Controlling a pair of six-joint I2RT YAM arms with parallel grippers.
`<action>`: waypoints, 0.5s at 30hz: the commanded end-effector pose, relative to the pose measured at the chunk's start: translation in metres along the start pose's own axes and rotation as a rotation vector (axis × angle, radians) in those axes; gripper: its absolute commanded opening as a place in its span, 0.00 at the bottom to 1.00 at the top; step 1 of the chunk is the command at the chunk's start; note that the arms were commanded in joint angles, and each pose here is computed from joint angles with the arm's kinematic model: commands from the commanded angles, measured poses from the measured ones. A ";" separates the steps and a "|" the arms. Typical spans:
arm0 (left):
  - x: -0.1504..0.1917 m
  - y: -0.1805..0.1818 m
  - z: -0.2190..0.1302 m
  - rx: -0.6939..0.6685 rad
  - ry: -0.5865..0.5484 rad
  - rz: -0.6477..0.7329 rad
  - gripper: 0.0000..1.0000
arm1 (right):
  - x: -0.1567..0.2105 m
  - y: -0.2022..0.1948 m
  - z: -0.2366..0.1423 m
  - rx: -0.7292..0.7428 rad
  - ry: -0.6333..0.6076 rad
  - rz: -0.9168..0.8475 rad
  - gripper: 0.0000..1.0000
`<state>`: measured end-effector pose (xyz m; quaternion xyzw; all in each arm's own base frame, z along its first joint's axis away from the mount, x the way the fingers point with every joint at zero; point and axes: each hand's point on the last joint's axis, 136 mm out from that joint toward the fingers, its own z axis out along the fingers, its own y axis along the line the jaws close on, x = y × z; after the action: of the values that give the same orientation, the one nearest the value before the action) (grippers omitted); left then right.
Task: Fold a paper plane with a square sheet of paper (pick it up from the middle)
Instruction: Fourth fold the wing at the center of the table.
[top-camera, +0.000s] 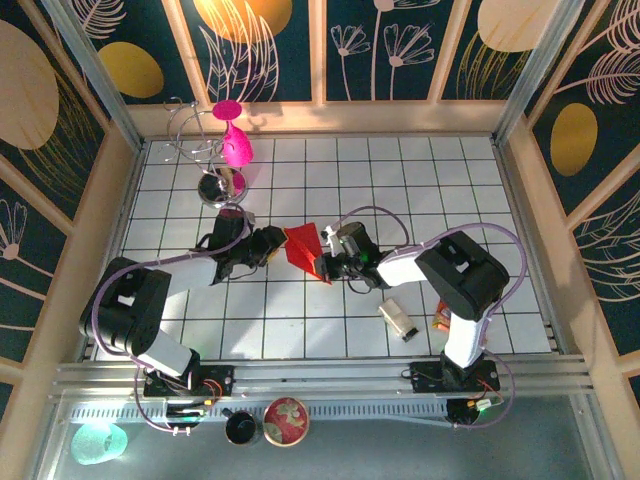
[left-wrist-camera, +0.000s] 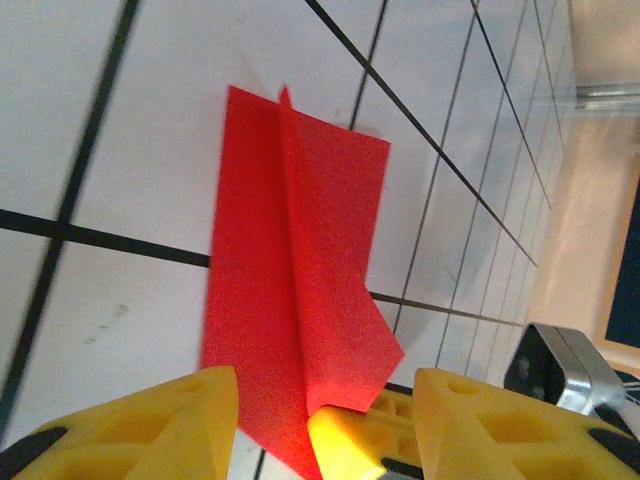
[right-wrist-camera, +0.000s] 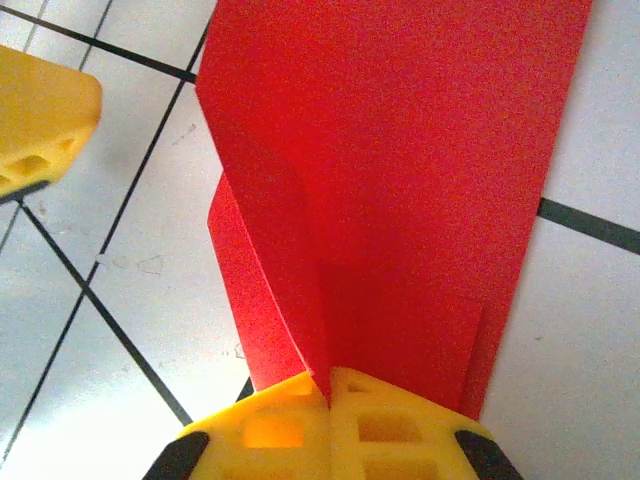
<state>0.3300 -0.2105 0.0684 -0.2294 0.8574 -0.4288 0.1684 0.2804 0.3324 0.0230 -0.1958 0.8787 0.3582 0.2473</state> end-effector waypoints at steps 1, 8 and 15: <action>0.010 -0.014 0.008 0.061 0.035 0.018 0.48 | -0.003 0.014 -0.006 -0.100 -0.002 0.043 0.05; 0.024 -0.017 0.026 0.071 0.094 0.031 0.44 | -0.002 0.011 -0.010 -0.161 0.008 0.110 0.05; 0.029 -0.011 0.033 0.044 0.110 0.049 0.44 | 0.001 0.007 -0.010 -0.184 0.011 0.153 0.05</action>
<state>0.3174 -0.2446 0.0477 -0.1978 0.8653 -0.4426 0.1272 0.2763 0.3280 0.0333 -0.1561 0.8623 0.4359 0.2049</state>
